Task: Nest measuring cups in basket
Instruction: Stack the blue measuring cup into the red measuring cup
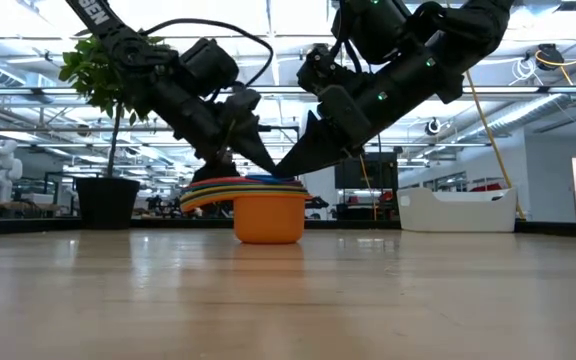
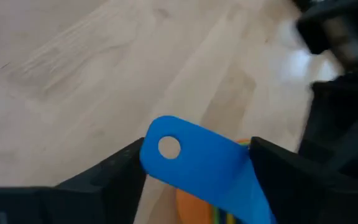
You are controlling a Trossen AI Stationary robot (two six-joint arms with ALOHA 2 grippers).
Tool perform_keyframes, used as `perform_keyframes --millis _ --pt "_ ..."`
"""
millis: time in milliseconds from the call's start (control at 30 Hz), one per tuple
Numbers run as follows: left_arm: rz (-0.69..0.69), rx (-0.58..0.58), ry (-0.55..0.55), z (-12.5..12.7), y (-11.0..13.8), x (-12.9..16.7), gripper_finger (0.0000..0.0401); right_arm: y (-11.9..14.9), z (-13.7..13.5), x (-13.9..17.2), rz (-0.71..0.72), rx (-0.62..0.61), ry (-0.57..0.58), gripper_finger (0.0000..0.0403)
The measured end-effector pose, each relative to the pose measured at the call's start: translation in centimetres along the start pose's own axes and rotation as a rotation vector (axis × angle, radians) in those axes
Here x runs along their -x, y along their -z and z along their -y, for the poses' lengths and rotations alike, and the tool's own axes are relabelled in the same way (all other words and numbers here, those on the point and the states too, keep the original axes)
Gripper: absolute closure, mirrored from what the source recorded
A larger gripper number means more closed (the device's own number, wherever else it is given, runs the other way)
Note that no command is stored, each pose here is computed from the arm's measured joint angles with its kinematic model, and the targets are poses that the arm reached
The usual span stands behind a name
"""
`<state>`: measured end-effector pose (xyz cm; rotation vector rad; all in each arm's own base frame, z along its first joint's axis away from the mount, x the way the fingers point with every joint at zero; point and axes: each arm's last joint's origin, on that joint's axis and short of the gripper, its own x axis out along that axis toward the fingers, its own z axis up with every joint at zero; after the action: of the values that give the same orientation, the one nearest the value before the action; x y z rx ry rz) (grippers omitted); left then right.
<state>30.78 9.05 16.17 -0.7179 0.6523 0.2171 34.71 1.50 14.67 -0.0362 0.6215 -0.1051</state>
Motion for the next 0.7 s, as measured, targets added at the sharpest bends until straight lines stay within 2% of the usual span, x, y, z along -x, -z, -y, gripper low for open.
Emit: perform_keyframes --millis 200,500,700 --pt "0.067 -0.054 0.081 0.5 -0.8 0.1 0.0203 0.0 0.0 0.0 -0.001 0.009 -0.001 0.0303" --pt "0.095 -0.081 0.127 1.0 -1.3 0.3 0.0380 -0.3 0.0 0.4 0.006 0.009 -0.003 0.0303" --pt "0.142 -0.085 0.209 1.6 -1.9 0.6 0.0384 -1.9 0.4 3.1 0.028 -0.023 0.003 0.0302"
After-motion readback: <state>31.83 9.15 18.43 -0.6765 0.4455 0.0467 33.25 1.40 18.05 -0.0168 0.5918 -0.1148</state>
